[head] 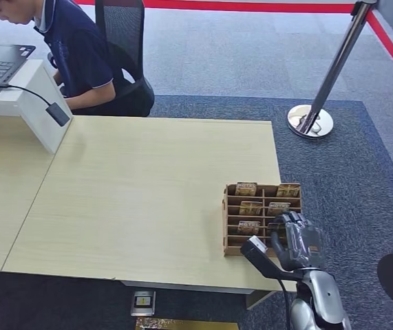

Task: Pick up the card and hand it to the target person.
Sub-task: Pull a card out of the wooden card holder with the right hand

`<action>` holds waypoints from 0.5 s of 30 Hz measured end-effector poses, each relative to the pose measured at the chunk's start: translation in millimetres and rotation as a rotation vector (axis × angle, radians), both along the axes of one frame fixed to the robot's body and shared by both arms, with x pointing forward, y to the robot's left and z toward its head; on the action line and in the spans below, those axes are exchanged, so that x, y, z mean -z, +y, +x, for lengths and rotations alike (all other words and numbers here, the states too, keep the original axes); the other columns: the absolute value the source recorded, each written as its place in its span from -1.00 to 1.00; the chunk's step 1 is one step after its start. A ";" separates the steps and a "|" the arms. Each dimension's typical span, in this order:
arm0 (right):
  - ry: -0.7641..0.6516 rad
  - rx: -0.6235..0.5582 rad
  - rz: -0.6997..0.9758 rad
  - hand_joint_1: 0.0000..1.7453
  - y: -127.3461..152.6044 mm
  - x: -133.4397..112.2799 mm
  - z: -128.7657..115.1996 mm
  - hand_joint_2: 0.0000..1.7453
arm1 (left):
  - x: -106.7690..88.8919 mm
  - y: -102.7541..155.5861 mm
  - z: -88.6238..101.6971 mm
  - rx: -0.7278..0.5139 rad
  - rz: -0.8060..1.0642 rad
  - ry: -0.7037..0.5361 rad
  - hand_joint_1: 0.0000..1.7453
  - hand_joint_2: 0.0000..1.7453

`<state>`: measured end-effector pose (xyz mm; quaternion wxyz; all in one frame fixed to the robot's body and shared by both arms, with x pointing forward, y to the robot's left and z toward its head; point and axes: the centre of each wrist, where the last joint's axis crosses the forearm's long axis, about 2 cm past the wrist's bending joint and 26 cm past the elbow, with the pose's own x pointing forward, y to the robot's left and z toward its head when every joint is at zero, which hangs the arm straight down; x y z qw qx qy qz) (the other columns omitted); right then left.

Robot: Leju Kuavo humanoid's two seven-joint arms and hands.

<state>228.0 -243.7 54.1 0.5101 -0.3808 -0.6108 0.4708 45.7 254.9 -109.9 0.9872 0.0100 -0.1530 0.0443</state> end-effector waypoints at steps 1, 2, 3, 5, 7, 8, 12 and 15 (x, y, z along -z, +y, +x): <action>0.000 0.000 0.000 -0.11 0.0 -0.1 0.1 1.00 | 0.0 0.0 0.0 0.000 0.000 0.001 -1.00 -1.00; 0.000 0.001 0.000 -0.11 0.0 -0.1 0.2 1.00 | 0.0 0.0 0.1 0.000 0.000 0.001 -1.00 -1.00; 0.000 0.002 0.000 -0.11 0.0 -0.2 0.3 1.00 | 0.0 0.0 0.1 0.000 0.000 0.002 -1.00 -1.00; 0.000 0.004 0.000 -0.08 0.1 -0.4 0.5 1.00 | 0.0 0.0 0.1 0.000 0.000 0.004 -1.00 -1.00; 0.000 0.005 0.000 0.02 0.1 -0.5 0.8 1.00 | 0.0 0.0 0.0 -0.001 0.000 0.004 -1.00 -1.00; 0.001 0.005 0.000 0.07 0.1 -0.6 0.9 1.00 | 0.0 0.1 0.0 -0.002 0.001 0.005 -1.00 -1.00; -0.002 0.006 -0.001 0.54 0.1 -1.6 2.5 1.00 | 0.0 0.1 0.1 -0.003 0.002 0.005 -1.00 -1.00; -0.005 0.006 -0.001 0.92 0.1 -2.4 3.6 1.00 | 0.0 0.2 0.1 -0.003 0.003 0.005 -1.00 -1.00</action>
